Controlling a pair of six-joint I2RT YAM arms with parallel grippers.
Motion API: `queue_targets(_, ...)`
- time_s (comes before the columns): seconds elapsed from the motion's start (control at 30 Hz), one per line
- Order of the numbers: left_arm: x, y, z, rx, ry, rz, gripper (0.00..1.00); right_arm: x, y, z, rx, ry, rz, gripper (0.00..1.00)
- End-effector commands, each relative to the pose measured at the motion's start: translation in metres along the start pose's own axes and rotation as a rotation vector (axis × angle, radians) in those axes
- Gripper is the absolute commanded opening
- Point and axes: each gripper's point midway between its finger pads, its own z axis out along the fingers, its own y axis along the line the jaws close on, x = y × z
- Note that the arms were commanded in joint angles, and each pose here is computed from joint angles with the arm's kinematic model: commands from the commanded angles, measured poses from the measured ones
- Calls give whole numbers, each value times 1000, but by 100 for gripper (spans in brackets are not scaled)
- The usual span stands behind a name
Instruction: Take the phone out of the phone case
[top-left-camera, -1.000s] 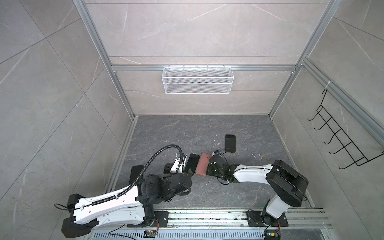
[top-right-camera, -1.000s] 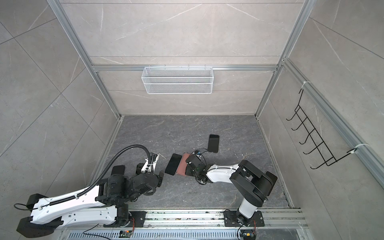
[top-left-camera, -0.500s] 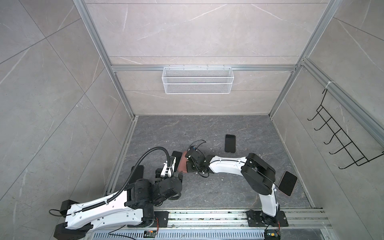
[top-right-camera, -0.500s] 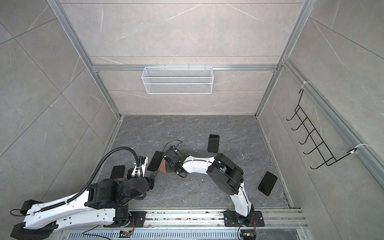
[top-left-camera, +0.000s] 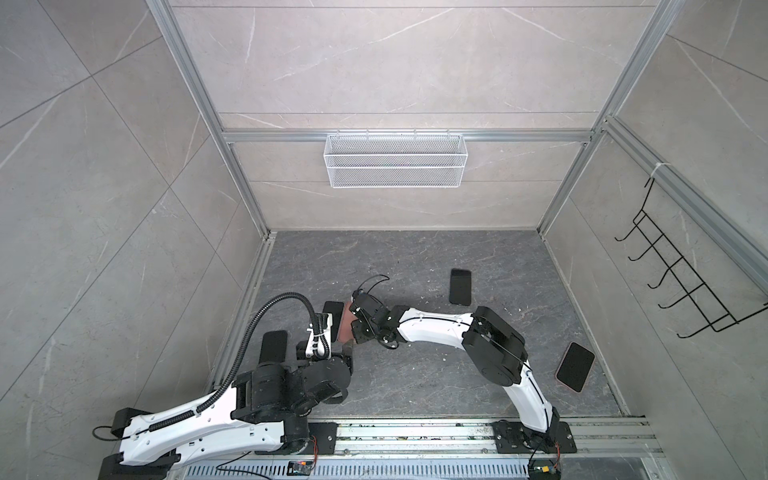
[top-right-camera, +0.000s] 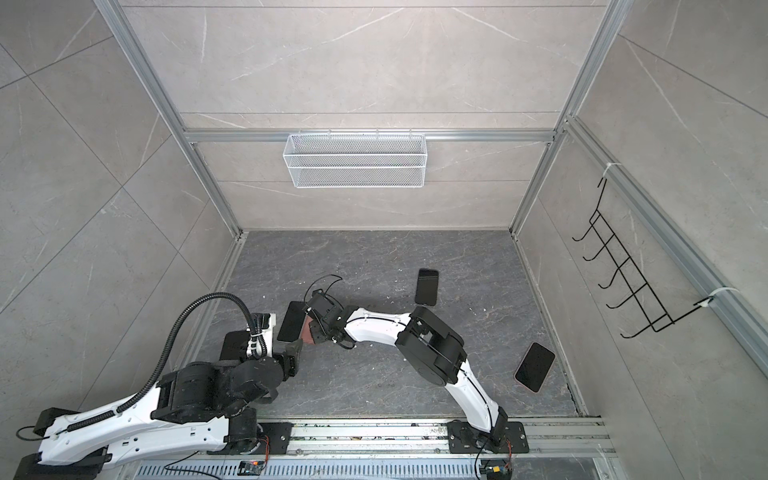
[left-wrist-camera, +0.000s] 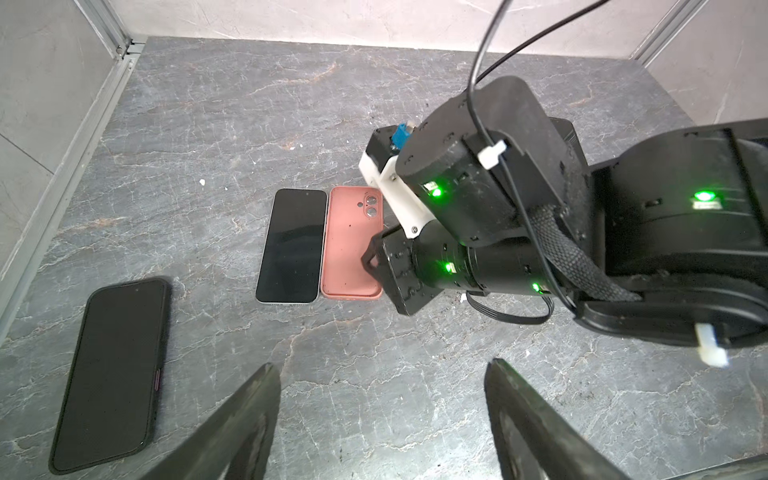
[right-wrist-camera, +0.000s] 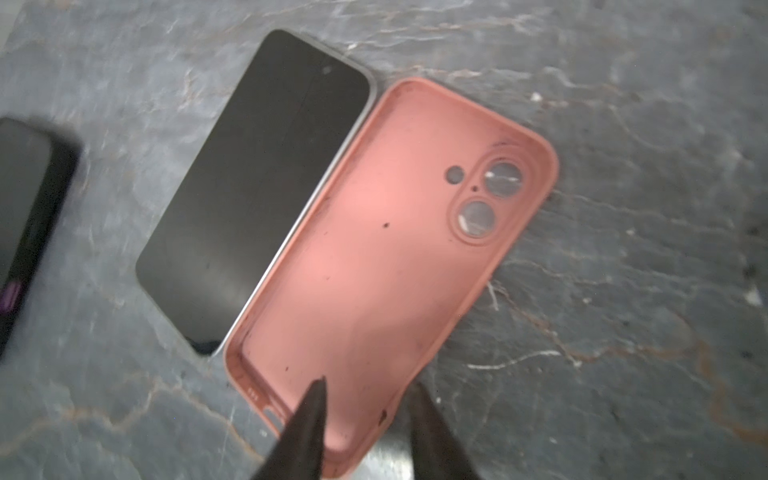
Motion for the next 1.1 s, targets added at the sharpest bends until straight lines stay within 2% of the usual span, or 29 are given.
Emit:
queue_targets(0.0, -15, 0, -6, 0, -39, -31, 79, -23, 6, -51, -18, -88, -32, 49)
queue_targets(0.1, -20, -8, -8, 26, -43, -27, 80, -25, -13, -98, 28, -140, -15, 63)
queue_targets(0.17, -24, -19, -7, 67, -52, 1, 80, -26, -36, -135, 89, -187, 0, 78)
queue_targets(0.27, -29, -55, -4, 184, -79, 80, 82, -23, -98, -188, 224, -225, 88, 83)
queue_targets(0.37, -31, -93, 2, 296, -113, 166, 85, -13, -168, -233, 344, -233, 229, 88)
queue_targets(0.4, -32, -104, 4, 317, -123, 196, 87, -9, -187, -246, 373, -240, 266, 98)
queue_targets(0.5, -38, -126, 13, 322, -158, 257, 96, -1, -218, -266, 407, -226, 319, 99)
queue_targets(0.67, -42, -150, 35, 305, -121, 319, 100, 6, -249, -260, 420, -166, 378, 99)
queue_targets(0.83, -56, -143, 72, 303, -80, 233, 100, 5, -269, -234, 419, -91, 383, 99)
queue_targets(1.07, -59, -130, 92, 294, -92, 221, 100, 3, -304, -182, 424, 40, 399, 99)
